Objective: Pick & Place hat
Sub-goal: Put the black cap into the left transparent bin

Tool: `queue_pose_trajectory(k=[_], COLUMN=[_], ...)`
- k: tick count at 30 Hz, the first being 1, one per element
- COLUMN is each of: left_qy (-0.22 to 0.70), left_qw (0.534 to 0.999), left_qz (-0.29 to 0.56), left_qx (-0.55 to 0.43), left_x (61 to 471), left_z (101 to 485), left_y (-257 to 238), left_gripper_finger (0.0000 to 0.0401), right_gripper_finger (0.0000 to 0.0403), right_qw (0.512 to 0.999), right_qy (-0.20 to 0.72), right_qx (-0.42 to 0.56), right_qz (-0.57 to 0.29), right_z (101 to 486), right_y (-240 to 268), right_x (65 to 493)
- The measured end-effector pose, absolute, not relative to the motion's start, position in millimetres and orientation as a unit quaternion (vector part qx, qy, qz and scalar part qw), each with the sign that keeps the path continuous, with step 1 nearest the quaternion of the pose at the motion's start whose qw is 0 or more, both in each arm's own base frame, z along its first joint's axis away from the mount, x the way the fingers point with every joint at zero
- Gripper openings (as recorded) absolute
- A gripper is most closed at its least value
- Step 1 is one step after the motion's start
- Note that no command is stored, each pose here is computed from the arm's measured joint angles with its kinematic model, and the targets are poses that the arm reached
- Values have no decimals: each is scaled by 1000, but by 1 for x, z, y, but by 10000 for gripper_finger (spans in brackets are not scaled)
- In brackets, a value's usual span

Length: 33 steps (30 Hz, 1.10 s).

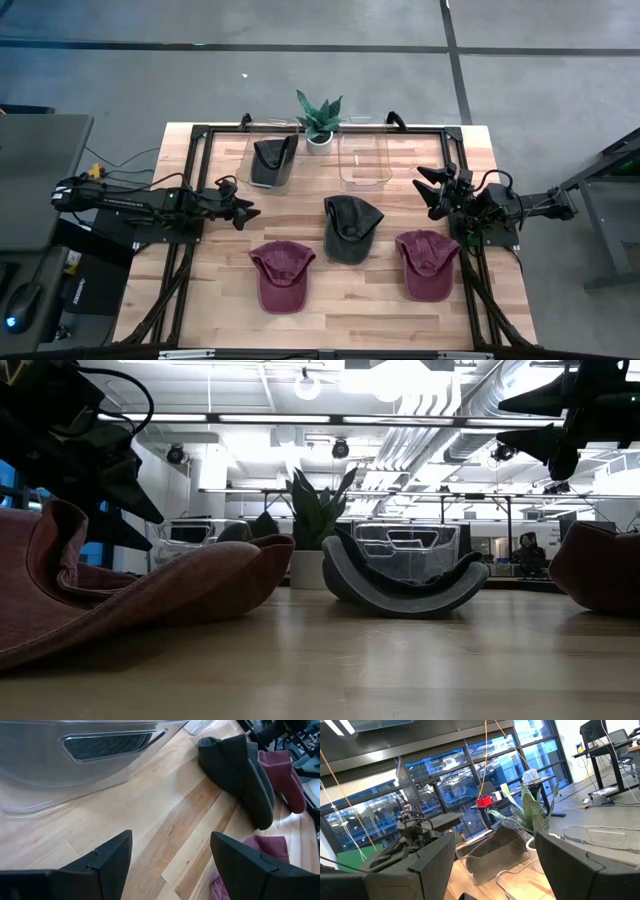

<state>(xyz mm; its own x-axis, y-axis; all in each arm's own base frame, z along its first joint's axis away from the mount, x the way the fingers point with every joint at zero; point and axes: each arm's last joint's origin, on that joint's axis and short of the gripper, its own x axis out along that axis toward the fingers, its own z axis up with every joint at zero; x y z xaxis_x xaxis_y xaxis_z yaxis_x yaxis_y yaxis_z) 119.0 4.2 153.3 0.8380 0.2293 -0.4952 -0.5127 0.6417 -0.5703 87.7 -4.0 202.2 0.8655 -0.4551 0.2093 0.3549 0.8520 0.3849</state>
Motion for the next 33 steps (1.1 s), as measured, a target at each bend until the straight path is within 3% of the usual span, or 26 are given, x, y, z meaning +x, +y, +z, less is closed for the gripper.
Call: queue_pose_trajectory(k=[33], left_qy=[192], left_qw=[884], left_qz=[211], left_qx=[-371], left_x=[119], left_z=[153], left_y=[4], left_gripper_finger=[261], right_gripper_finger=[271], right_qw=[945], right_qy=[-154], right_qx=[198], right_qz=[-208], right_z=[202], right_y=[-4], right_x=[88])
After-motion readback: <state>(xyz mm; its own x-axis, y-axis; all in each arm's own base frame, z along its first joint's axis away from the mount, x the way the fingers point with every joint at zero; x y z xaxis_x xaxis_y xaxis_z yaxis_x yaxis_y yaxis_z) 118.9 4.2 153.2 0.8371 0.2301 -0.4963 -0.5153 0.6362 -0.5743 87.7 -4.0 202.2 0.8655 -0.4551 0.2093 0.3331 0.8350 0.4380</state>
